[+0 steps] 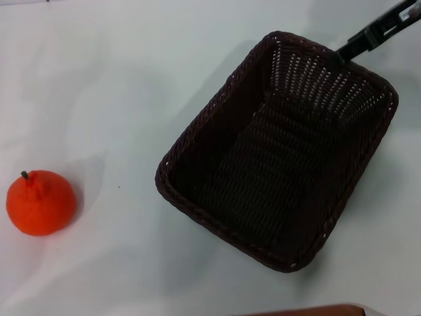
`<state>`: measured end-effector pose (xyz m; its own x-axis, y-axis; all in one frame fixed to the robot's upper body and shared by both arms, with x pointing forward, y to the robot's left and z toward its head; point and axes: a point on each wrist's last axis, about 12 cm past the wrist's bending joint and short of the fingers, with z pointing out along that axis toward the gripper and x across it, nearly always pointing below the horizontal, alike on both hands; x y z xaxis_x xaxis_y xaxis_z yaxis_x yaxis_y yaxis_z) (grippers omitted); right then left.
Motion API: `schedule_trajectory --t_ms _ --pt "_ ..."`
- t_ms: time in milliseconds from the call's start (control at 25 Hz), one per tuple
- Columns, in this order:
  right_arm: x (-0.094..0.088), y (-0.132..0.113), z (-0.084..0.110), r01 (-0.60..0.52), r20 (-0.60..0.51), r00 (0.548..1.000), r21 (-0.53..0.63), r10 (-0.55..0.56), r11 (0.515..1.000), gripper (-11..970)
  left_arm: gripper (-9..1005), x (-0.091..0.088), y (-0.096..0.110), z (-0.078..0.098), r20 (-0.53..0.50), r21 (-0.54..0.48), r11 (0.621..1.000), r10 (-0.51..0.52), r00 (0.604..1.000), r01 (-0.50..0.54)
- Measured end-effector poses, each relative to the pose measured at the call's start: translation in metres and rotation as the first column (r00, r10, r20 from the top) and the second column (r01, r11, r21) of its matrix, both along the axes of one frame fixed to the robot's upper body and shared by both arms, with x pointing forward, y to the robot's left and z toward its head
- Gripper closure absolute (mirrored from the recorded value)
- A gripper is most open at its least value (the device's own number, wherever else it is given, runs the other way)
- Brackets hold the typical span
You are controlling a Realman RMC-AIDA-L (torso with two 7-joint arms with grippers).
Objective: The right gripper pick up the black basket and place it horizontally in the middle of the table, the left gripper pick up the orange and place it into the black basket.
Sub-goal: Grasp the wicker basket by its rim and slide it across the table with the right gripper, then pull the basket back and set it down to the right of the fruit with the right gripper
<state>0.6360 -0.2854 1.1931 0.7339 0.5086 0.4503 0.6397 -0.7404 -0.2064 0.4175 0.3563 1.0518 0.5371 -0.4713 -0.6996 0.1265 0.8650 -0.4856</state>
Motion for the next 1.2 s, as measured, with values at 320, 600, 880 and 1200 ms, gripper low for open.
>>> schedule_trajectory --t_ms 320,600,880,1200 --pt "-0.001 0.014 -0.027 -0.039 -0.026 0.999 -0.029 0.038 0.999 252 150 0.0 0.0 0.0 0.0 0.0 1.0 -0.002 1.0 0.002" --pt "-0.001 0.015 -0.028 -0.047 -0.022 0.999 -0.027 0.046 0.999 422 156 0.0 -0.001 -0.001 -0.001 -0.004 1.0 -0.002 1.0 0.002" --pt "-0.002 0.009 -0.026 -0.02 -0.022 1.0 -0.001 0.02 1.0 682 162 0.0 -0.001 -0.001 -0.001 -0.003 1.0 -0.002 1.0 0.002" --pt "-0.007 -0.022 -0.016 0.151 -0.063 0.988 0.283 -0.139 0.947 756 168 0.004 -0.001 0.0 -0.004 -0.003 1.0 -0.005 1.0 0.005"
